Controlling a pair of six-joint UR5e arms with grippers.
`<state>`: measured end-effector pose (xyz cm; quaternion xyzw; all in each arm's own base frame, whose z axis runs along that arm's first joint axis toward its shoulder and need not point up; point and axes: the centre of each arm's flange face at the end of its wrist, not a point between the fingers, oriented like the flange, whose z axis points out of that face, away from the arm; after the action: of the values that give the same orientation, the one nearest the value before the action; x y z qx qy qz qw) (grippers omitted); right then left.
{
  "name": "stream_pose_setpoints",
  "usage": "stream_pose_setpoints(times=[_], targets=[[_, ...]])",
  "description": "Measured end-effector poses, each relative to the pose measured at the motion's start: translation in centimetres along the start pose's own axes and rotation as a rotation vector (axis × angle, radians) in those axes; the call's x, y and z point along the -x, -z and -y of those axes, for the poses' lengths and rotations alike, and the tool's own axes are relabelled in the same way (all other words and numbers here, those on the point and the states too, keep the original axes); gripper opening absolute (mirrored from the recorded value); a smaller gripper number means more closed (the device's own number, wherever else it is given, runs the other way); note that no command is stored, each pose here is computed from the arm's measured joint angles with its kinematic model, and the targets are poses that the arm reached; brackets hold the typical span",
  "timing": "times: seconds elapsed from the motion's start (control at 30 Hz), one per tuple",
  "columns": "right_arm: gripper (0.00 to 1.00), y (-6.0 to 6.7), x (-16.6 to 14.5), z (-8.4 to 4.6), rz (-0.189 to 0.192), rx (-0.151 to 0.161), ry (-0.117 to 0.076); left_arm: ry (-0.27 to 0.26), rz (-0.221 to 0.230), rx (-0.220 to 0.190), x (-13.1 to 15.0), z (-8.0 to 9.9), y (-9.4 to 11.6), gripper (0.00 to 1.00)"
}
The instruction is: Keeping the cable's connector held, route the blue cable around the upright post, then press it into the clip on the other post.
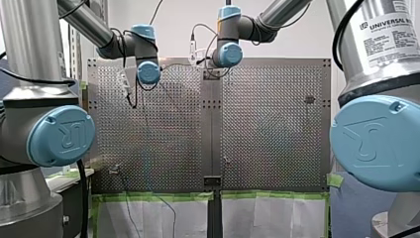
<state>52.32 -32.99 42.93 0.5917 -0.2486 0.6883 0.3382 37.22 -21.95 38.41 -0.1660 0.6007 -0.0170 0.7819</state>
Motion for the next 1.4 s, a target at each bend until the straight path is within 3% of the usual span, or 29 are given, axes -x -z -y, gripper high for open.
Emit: stream_pose_setpoints(times=[0.43,0.83,1.13,1.4], targets=[[0.0,-2.9,1.4,-0.2,0.015,-0.016,-0.022,-0.052,0.018,0.014,4.3,-0.8,-5.2,0.0],[0.0,-5.7,3.2,-0.6,0.082,-0.012,-0.019,-0.128,-0.02,0.016,5.3,-2.5,-10.3,0.0],[0.0,-7.8,1.3,-1.2,0.038,-0.003,-0.018,-0.153,-0.029,0.058,7.4,-4.4,-13.6,0.0],[0.0,-9.5,0.5,-0.9,0.01,-0.03,-0.014,-0.165,-0.075,0.022,6.0,-4.5,-15.4,0.0]])
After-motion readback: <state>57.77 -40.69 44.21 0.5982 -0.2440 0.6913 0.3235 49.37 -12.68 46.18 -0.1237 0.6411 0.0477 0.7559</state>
